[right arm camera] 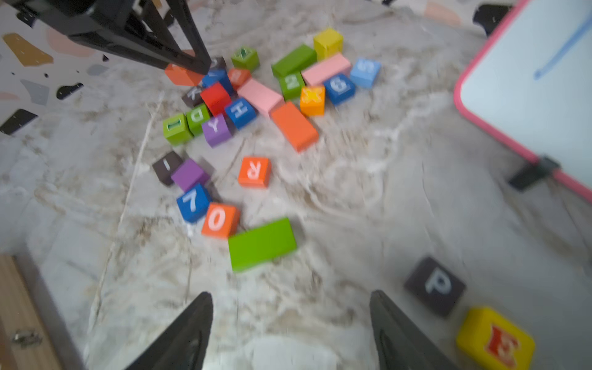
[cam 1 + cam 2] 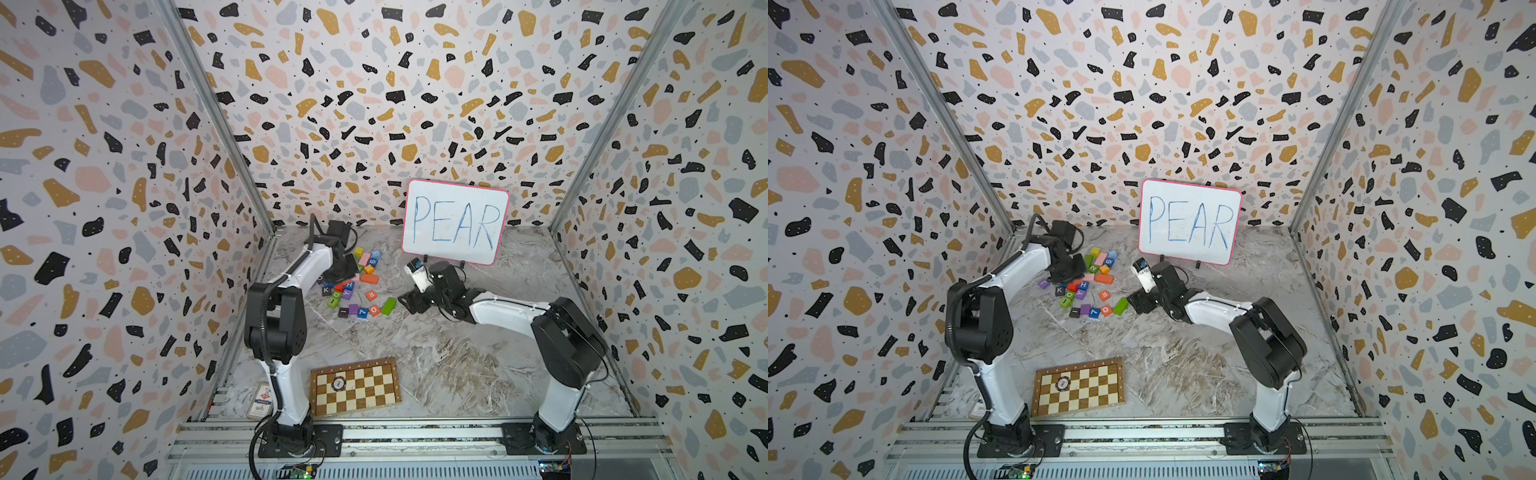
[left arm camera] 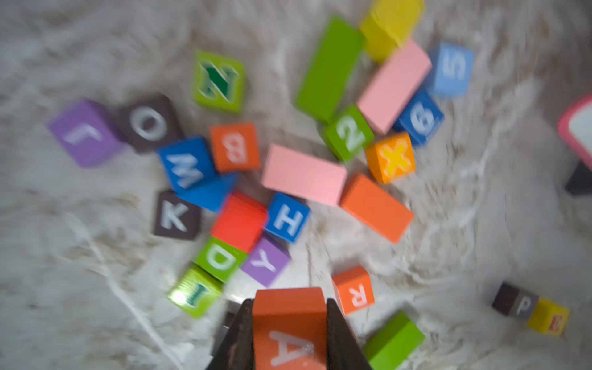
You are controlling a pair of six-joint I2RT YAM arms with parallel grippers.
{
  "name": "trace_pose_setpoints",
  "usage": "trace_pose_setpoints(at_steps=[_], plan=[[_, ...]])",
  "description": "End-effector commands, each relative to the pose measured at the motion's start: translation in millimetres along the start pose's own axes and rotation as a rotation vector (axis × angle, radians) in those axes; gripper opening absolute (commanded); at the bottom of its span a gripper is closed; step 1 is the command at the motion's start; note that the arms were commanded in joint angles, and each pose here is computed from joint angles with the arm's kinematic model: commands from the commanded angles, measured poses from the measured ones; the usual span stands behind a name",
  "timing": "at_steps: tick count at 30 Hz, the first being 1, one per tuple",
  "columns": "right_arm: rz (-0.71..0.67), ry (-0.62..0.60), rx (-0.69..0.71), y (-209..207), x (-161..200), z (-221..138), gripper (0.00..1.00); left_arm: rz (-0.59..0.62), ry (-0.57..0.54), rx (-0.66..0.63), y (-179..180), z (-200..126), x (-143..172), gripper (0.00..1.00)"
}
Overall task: Spell the uppercase word “pear” with letter blocks
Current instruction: Pick up the letter block from the center of the board, then place the letter block at the center of the board.
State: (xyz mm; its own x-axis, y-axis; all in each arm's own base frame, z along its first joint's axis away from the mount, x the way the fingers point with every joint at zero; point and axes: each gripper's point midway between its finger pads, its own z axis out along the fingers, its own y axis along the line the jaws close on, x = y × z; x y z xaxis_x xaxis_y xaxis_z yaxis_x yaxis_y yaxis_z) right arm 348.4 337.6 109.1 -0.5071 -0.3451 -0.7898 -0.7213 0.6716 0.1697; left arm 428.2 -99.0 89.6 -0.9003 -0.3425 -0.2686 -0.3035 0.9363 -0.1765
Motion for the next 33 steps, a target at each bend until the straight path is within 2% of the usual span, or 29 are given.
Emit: trace_pose_setpoints(at_steps=[1, 8, 12, 19, 27, 29, 31, 33], plan=[[0.043, -0.064, 0.031, 2, -1, -30, 0.79, 0.013, 0.053, 0.044, -25, -1, 41, 0.27], [0.066, -0.035, 0.092, -11, 49, -50, 0.79, 0.111, 0.129, 0.11, -87, -1, 118, 0.25], [0.101, -0.037, 0.102, -19, 67, -61, 0.79, 0.143, 0.179, 0.11, -106, 9, 148, 0.25], [0.143, -0.042, 0.108, -26, 76, -68, 0.79, 0.18, 0.224, 0.099, -126, 26, 174, 0.24], [0.144, -0.055, 0.107, -26, 70, -77, 0.79, 0.192, 0.232, 0.077, -124, 39, 179, 0.26], [0.145, -0.051, 0.111, -27, 71, -77, 0.79, 0.195, 0.239, 0.076, -122, 39, 181, 0.29], [0.149, -0.046, 0.115, -28, 73, -78, 0.79, 0.2, 0.255, 0.089, -123, 38, 186, 0.38], [0.145, -0.05, 0.118, -28, 70, -81, 0.79, 0.203, 0.262, 0.097, -123, 37, 189, 0.43]])
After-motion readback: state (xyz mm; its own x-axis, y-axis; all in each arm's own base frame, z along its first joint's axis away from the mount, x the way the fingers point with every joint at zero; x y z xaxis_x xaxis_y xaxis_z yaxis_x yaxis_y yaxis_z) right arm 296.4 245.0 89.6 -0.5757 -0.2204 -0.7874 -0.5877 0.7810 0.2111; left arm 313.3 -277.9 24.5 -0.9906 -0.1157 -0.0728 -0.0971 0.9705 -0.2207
